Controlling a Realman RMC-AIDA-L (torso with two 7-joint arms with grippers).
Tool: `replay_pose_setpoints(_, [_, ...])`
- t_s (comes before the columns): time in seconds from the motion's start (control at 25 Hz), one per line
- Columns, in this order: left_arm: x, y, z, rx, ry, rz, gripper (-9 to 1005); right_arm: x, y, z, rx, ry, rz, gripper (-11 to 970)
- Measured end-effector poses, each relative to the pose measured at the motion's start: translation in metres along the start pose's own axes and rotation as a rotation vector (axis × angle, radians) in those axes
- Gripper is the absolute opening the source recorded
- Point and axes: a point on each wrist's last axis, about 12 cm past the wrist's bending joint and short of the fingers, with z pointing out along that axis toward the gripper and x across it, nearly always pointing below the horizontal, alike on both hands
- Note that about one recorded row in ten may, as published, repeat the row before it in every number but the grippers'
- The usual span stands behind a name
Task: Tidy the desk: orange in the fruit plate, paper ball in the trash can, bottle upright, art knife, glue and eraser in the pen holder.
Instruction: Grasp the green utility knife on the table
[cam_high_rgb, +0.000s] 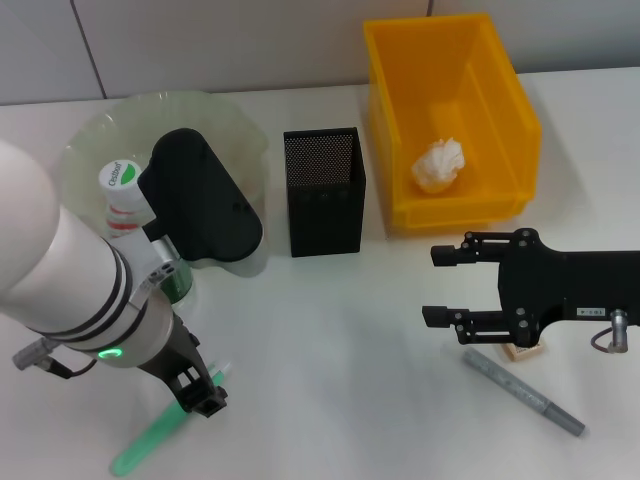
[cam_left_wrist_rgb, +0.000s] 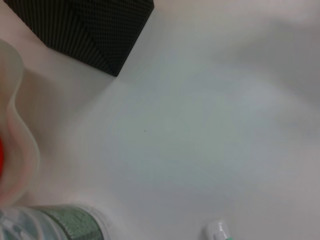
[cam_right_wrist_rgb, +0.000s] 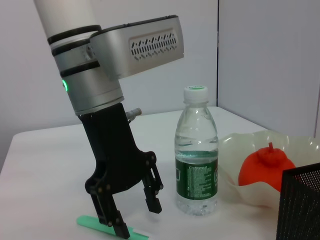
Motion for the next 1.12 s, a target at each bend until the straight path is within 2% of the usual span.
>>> replay_pose_setpoints(1.12, [-0.0011,-0.0011,0.007,-0.006,0.008,-0.028,602,0.0012,-0.0011,0.0003,0.007,0.002,-0.007,690])
